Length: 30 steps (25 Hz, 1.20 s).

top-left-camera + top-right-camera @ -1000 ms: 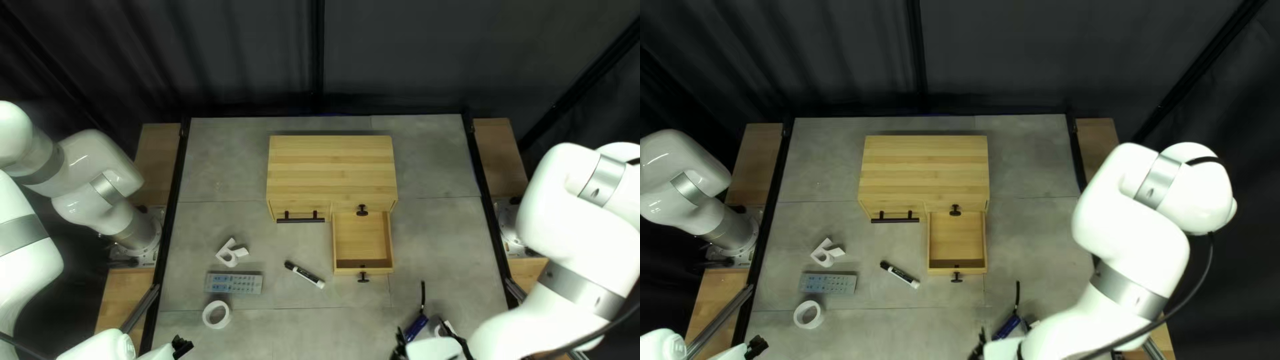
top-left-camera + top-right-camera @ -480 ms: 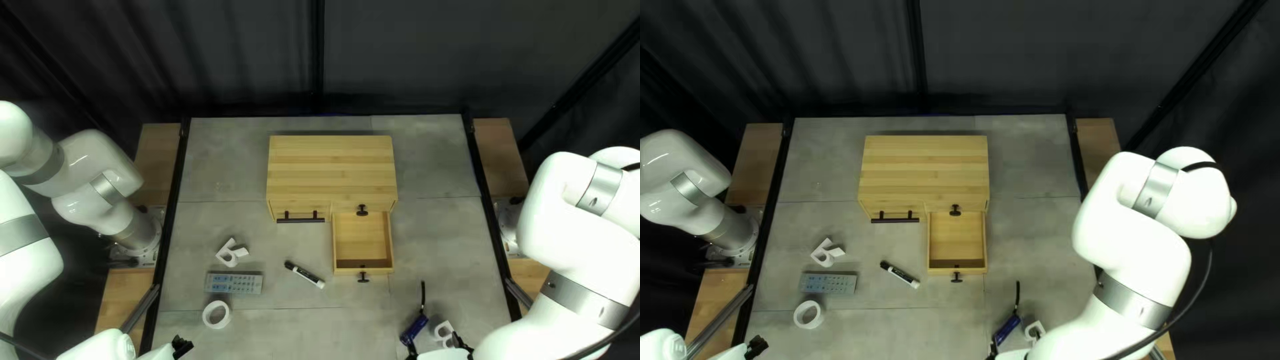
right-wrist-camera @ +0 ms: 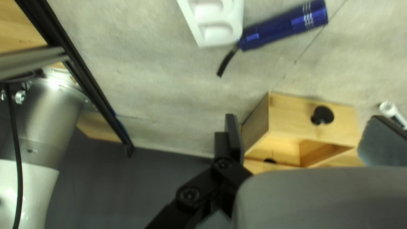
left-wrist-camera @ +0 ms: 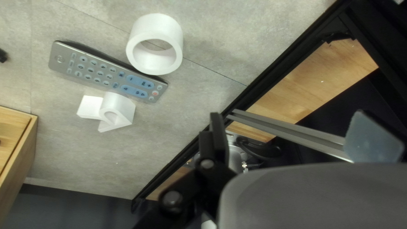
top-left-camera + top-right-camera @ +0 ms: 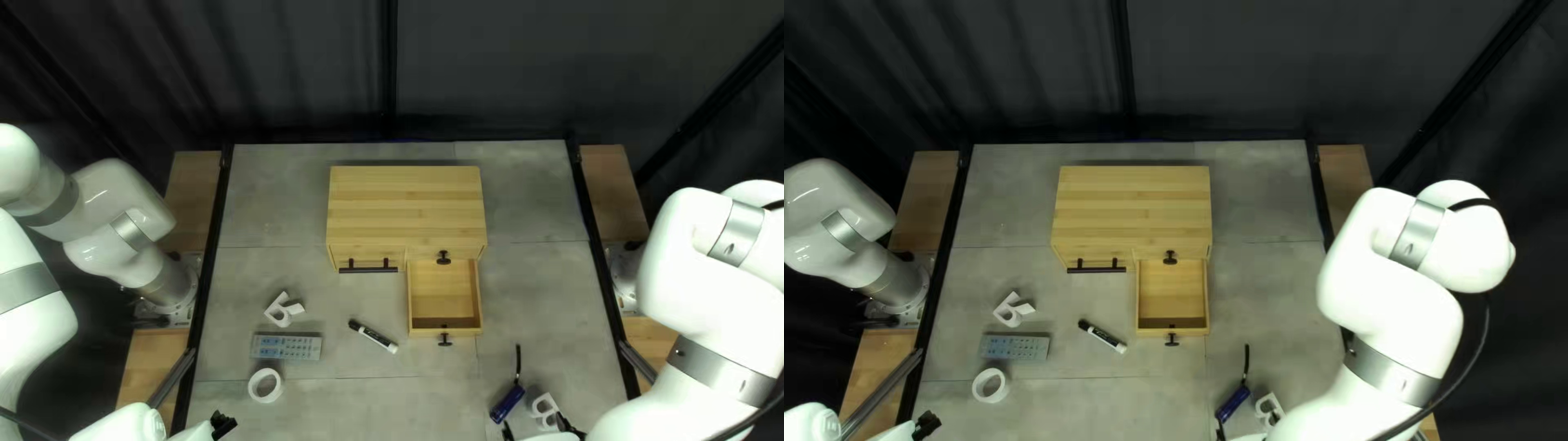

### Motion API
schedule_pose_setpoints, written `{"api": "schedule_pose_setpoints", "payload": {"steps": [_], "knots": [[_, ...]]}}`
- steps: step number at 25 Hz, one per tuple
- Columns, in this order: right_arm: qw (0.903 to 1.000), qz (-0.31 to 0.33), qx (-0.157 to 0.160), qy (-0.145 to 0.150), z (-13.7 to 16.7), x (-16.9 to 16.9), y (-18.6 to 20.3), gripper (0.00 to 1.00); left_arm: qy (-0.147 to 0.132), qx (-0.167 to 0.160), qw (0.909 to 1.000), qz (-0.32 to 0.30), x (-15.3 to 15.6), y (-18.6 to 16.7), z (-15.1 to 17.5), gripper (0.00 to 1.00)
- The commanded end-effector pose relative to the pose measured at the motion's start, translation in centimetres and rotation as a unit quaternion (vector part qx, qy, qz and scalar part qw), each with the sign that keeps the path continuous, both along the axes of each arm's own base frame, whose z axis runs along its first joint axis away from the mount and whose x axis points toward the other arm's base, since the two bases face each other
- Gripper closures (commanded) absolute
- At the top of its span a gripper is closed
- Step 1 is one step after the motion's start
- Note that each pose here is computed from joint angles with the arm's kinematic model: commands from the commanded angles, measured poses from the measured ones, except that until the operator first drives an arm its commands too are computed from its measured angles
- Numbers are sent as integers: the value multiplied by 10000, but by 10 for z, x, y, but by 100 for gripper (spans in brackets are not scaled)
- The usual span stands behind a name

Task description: Open drawers and place objects into drawer and close

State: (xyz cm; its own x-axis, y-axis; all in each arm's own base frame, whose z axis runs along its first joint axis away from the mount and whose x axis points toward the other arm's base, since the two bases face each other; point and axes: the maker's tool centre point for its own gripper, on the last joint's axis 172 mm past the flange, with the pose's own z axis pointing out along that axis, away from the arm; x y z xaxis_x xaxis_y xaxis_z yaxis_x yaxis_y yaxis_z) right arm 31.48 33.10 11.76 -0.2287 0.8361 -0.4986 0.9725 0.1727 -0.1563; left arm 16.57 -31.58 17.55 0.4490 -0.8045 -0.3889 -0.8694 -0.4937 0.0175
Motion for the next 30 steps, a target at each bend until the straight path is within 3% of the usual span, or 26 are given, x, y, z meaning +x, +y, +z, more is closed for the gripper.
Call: {"api": "schedule_pose_setpoints", "payload": {"steps": [1, 5, 10, 30], "knots": [[9978, 112, 616, 223, -16, -24, 9, 0, 0, 0, 10000, 0, 0, 0, 0, 0], [9936, 226, 1014, 441, -28, -38, 12, 0, 0, 0, 10000, 0, 0, 0, 0, 0], [9895, 402, 1300, 489, -44, -44, 3, 0, 0, 0, 10000, 0, 0, 0, 0, 0], [9865, 446, 1531, 386, -90, -51, -37, 0, 0, 0, 10000, 0, 0, 0, 0, 0]]}}
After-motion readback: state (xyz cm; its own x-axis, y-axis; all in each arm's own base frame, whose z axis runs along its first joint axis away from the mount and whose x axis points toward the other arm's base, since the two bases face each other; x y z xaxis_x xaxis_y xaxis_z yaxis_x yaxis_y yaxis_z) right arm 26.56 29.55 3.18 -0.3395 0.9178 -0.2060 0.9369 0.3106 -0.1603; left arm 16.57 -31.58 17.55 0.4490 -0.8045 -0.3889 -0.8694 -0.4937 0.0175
